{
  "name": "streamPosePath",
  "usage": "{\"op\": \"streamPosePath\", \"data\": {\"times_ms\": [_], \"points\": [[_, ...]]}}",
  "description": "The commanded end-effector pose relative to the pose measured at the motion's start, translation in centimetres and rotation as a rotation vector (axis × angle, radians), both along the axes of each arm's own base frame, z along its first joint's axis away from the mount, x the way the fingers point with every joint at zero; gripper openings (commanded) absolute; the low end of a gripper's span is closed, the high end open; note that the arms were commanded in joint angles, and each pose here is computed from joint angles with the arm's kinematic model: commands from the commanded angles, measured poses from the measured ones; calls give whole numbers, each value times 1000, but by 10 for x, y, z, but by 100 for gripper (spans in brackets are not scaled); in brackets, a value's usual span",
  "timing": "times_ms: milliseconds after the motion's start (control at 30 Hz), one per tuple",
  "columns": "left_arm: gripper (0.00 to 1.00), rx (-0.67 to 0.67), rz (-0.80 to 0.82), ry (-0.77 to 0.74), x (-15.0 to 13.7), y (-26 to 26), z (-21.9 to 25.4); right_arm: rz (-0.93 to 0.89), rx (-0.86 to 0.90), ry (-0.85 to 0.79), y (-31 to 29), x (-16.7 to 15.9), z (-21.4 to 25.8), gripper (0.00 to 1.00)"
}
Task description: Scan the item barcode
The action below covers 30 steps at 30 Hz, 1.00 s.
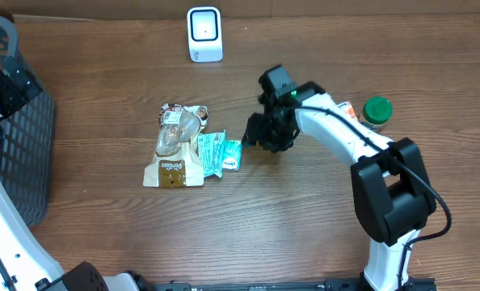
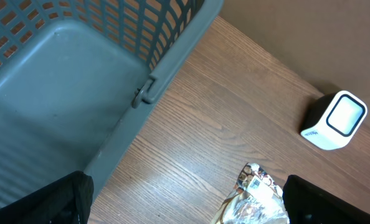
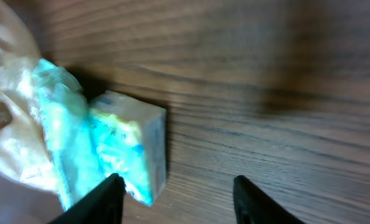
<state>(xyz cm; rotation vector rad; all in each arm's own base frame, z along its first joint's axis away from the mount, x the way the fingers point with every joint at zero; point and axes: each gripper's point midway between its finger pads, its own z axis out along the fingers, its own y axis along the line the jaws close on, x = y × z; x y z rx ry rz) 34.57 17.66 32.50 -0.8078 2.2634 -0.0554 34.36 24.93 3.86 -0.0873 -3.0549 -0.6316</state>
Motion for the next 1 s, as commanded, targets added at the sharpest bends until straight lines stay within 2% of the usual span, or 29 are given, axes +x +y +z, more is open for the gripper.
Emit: {"op": "streamPosePath", "data": {"times_ms": [0, 167, 400, 667, 700, 733, 767, 967], "points": [[100, 20, -14, -4, 0, 0, 3, -25, 40, 16, 17, -11, -8, 50], [99, 20, -14, -4, 0, 0, 3, -14, 55, -24, 31, -13, -15, 49], [99, 20, -14, -4, 0, 0, 3, -50, 6, -61, 25, -7, -24, 31], [100, 20, -14, -4, 0, 0, 3, -5, 18, -28, 41, -20, -39, 30], [100, 20, -14, -4, 0, 0, 3, -3, 21, -25, 42, -21, -39, 27], [100, 20, -14, -4, 0, 0, 3, -4, 20, -24, 42, -21, -39, 19], [99, 20, -14, -4, 0, 0, 3, -4, 18, -22, 41, -22, -39, 5], [100, 20, -14, -4, 0, 0, 3, -6, -25, -23, 28, -19, -28, 4]]}}
